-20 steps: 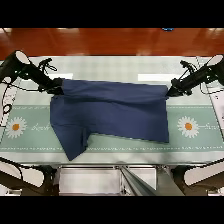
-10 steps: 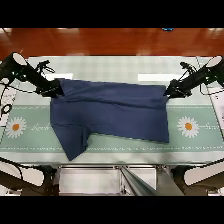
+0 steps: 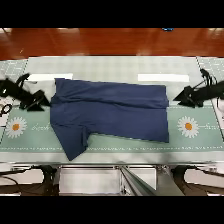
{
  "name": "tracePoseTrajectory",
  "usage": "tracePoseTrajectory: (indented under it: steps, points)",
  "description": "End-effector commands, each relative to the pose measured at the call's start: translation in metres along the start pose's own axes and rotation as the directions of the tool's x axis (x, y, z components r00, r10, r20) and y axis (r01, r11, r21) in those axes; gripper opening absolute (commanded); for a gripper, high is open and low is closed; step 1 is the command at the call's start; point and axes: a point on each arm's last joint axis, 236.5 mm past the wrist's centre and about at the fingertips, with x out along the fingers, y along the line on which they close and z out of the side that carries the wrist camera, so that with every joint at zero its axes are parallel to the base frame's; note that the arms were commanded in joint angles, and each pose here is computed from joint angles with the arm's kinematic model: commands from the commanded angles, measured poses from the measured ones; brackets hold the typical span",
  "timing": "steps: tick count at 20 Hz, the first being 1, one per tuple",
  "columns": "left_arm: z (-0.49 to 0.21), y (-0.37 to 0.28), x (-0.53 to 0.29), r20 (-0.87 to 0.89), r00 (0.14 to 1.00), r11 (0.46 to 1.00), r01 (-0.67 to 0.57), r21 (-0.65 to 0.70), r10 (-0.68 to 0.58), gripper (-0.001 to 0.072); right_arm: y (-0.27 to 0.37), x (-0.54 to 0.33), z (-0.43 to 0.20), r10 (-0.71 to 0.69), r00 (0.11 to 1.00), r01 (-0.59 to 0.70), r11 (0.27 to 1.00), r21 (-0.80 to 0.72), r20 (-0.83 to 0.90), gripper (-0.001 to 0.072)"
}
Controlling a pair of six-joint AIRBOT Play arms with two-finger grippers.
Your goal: Fold the shirts.
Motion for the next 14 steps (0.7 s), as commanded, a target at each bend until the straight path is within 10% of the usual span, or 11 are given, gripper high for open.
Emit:
tracePoseTrajectory:
  steps: [1, 14]
  points:
    - [-0.033, 0.032, 0.01, 0.141, 0.985, 0.97, 0.124, -0.209, -0.096, 0.051, 0.016, 0.018, -0.042, 0.148, 0.975, -0.156, 0.987, 0.041, 0.163, 0.0409]
    - [-0.117, -0.019, 0.091, -0.01, 0.964, 0.958, 0.263, -0.116, -0.265, 0.0505, 0.045, 0.026, -0.089, 0.275, 0.946, -0.287, 0.957, 0.048, 0.174, 0.0408]
